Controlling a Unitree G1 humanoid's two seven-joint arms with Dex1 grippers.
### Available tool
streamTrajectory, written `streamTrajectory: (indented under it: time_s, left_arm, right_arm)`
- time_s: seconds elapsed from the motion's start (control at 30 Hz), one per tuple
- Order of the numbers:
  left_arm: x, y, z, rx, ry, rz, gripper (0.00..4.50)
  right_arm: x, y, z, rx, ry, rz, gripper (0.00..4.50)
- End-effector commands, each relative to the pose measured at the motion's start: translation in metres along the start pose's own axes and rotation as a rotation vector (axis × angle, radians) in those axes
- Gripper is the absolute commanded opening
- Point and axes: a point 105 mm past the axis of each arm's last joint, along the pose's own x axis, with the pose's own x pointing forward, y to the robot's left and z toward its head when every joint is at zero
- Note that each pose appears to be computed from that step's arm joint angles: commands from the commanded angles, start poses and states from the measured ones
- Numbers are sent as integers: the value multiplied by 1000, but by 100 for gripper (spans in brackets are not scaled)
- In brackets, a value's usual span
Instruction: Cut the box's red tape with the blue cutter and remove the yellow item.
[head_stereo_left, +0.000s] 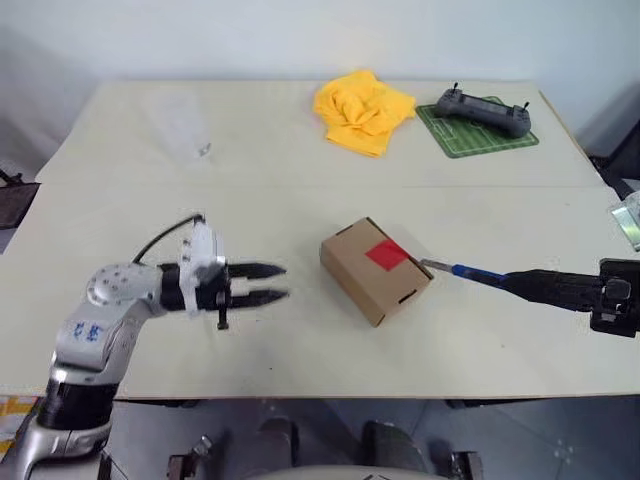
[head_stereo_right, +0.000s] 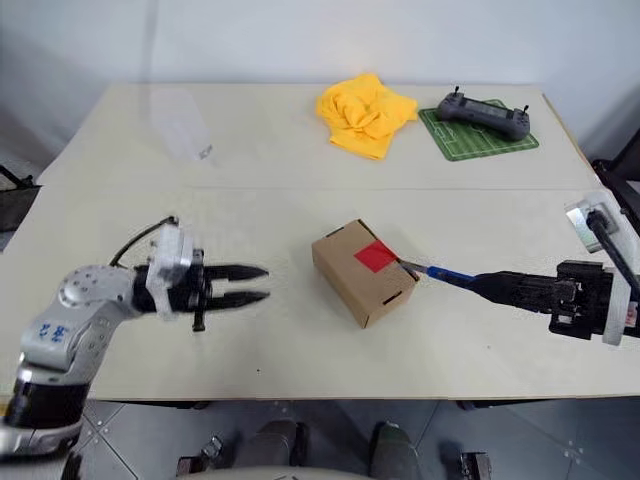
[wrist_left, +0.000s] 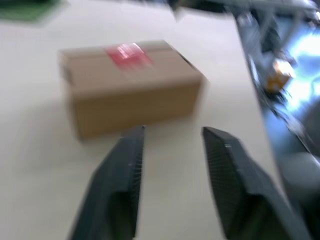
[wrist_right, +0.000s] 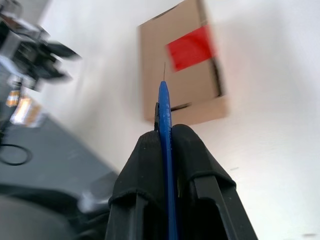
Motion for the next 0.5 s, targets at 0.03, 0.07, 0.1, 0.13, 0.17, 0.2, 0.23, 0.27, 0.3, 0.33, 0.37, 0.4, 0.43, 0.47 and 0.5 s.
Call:
streamTrajectory:
  time_s: [0.03,0.07,0.1,0.13,0.17,0.2,0.23,0.27,0.3,0.33,0.37,0.4,0.43,0.47,0.5]
  left_arm:
    - [31,4,20,26,-54,-77,67]
    - [39,5,21,38,-40,-98,35]
    - [46,8,20,46,-18,-103,9]
    - [52,12,20,52,1,-102,0]
    - [59,15,18,56,31,-105,0]
    - [65,18,16,59,62,-105,0]
    - [71,20,13,75,93,-103,0]
    - [76,23,10,90,123,-99,0]
    - [82,27,8,91,144,-67,0]
    - [88,30,6,95,159,-47,0]
    - [92,32,3,93,180,-34,0]
    - [96,33,1,92,190,-21,0]
    - [98,33,0,93,196,-16,0]
    - [101,33,0,83,197,-9,0]
    - [104,32,0,75,196,-5,0]
  right_arm:
    - [3,6,21,-90,-112,-29,7]
    - [6,9,27,-96,-137,-25,7]
    - [10,11,32,-90,-156,-23,7]
    - [14,13,35,-90,-156,-21,7]
    - [20,14,37,-109,-146,-39,7]
    - [26,16,38,-130,-124,-50,7]
    - [31,17,38,-151,-98,-59,7]
    - [36,16,40,-171,-89,-74,7]
    - [41,17,43,-192,-82,-73,7]
    - [47,17,47,-205,-85,-74,7]
    - [53,16,51,-219,-90,-80,7]
    - [59,16,55,-228,-91,-86,7]
    - [63,15,58,-234,-89,-93,7]
    - [68,15,60,-250,-78,-101,7]
    - [72,15,62,-261,-68,-106,7]
